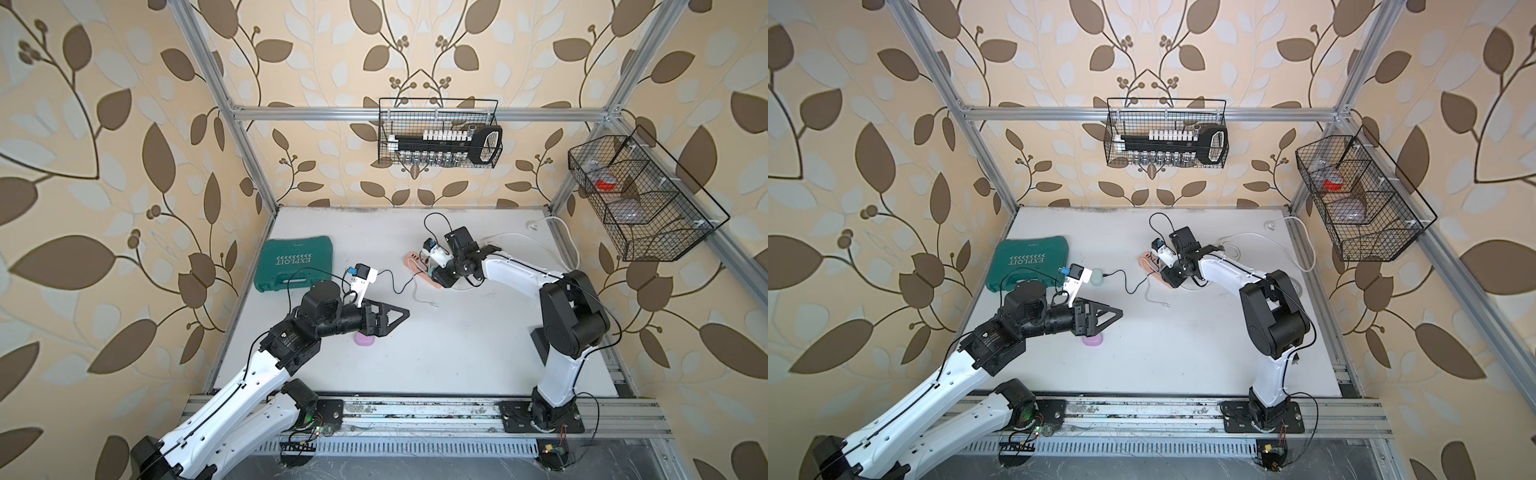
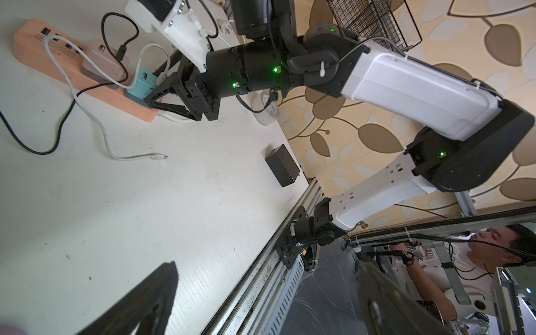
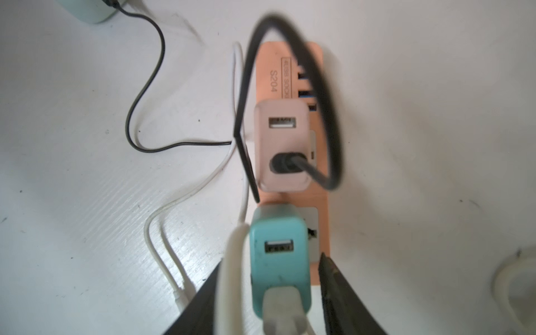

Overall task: Charge the bluetooth headset
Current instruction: Insert the plug into the socket, then pick up the charging cable from the center of the board.

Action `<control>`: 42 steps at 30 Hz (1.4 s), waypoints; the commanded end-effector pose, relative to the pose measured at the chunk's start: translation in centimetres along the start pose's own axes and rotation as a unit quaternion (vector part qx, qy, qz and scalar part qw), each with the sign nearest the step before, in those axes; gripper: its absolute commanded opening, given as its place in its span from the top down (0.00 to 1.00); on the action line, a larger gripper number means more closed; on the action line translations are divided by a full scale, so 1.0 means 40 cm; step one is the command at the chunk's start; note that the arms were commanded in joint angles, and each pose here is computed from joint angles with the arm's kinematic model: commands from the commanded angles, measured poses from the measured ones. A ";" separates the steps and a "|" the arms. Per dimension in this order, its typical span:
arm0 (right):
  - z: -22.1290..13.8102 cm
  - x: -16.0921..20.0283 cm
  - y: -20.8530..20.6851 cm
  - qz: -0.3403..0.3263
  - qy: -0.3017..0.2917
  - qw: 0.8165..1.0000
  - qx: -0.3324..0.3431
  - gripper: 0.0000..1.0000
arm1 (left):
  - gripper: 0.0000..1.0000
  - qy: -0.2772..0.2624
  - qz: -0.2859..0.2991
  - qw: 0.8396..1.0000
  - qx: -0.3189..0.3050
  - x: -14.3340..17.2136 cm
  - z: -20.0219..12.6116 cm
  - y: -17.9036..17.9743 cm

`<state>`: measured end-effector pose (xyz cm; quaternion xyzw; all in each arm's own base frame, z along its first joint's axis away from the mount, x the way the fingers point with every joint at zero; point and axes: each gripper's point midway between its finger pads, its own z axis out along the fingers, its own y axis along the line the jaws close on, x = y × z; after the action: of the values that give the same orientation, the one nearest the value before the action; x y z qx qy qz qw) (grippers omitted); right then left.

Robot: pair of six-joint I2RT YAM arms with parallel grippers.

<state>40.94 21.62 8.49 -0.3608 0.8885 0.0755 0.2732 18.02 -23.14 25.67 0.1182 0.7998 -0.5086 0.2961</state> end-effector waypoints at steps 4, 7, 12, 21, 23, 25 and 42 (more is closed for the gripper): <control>-0.097 -0.012 -0.062 0.023 -0.023 0.999 0.039 0.46 | 0.01 -0.015 0.020 1.000 0.007 -0.022 -0.011 -0.018; -0.147 -0.014 -0.080 0.029 -0.035 0.997 0.062 0.46 | 0.01 -0.015 0.019 1.000 0.006 -0.024 -0.011 -0.019; -0.254 -0.018 -0.050 0.048 -0.069 0.994 0.069 0.47 | 0.01 -0.019 0.008 1.000 -0.009 -0.027 -0.019 -0.013; -0.290 0.045 0.118 0.004 -0.053 0.998 0.034 0.48 | 0.01 -0.030 -0.044 0.994 -0.093 -0.018 -0.052 0.051; -0.274 0.058 0.151 -0.008 -0.040 0.999 0.020 0.49 | 0.01 -0.033 -0.052 0.992 -0.108 -0.014 -0.061 0.064; -0.251 0.069 0.179 -0.014 -0.028 0.999 0.006 0.49 | 0.01 -0.032 -0.059 0.991 -0.119 -0.006 -0.064 0.076; 0.029 0.124 0.208 -0.025 0.105 0.994 0.002 0.49 | 0.01 -0.034 -0.070 0.989 -0.128 0.007 -0.070 0.091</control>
<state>31.88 24.24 3.49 -0.3865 0.9063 0.0366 0.1669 18.37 -19.45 22.58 0.0114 0.8618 -0.4229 0.2800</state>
